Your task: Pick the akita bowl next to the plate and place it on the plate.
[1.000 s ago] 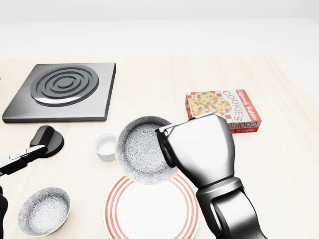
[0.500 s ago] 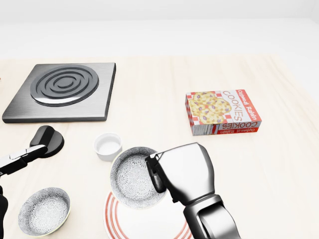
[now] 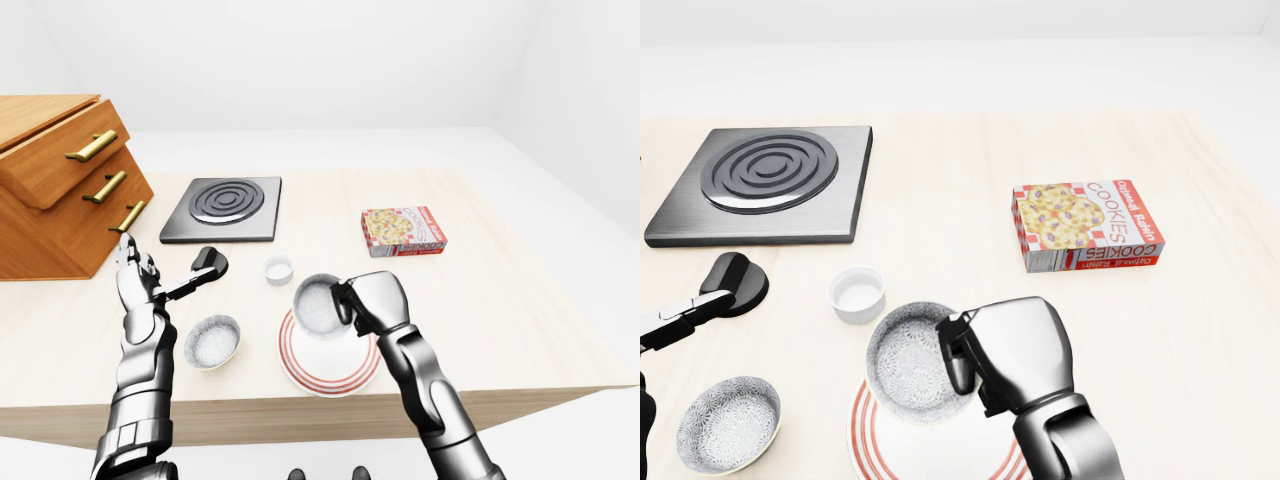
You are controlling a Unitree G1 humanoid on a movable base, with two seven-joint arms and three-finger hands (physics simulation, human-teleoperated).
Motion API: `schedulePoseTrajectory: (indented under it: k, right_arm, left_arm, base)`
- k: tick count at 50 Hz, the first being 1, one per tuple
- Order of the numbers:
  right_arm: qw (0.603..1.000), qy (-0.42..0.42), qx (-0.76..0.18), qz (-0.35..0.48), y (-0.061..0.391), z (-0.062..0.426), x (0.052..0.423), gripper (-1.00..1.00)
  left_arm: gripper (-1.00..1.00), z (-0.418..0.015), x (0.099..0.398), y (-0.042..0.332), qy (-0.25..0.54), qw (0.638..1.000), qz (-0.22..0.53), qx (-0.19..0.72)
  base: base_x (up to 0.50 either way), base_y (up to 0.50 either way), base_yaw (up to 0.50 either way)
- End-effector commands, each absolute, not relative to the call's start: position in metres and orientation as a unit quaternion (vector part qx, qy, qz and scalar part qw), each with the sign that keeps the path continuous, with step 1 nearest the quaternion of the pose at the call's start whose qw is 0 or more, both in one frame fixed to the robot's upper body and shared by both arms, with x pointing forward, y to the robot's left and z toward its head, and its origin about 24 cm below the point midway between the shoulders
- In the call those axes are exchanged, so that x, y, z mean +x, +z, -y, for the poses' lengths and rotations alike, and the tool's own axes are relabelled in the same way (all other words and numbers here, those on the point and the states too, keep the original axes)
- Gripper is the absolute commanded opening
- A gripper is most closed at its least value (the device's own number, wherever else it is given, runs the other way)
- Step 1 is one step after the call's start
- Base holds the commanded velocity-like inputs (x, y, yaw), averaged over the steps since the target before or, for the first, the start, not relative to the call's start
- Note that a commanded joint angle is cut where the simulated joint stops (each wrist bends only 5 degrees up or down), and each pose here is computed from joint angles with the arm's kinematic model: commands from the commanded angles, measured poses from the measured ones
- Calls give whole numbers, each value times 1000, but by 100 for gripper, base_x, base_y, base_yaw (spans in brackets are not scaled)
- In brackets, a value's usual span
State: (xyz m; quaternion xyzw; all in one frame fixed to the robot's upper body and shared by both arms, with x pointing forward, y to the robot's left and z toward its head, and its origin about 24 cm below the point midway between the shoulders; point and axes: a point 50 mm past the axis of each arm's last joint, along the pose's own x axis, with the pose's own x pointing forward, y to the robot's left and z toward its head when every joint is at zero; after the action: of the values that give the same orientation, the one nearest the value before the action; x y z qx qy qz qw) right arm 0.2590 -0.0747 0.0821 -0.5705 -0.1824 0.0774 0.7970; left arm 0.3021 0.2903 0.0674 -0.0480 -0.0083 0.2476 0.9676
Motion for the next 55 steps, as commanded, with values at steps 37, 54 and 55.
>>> schedulePoseTrajectory:
  k: [37,54,55]
  right_arm:
    - [761,144,-626,97,81,96,244,-100]
    - [802,178,-566,64,56,93,256,-100]
    - [804,179,-563,60,52,93,258,-100]
  left_arm:
    - [100,-291,303,64,247,968,8,-48]
    - [100,-290,301,68,248,968,7,-49]
    - [100,-290,301,68,248,968,7,-49]
  base:
    - [0,0,0]
    - [0,0,0]
    - [0,0,0]
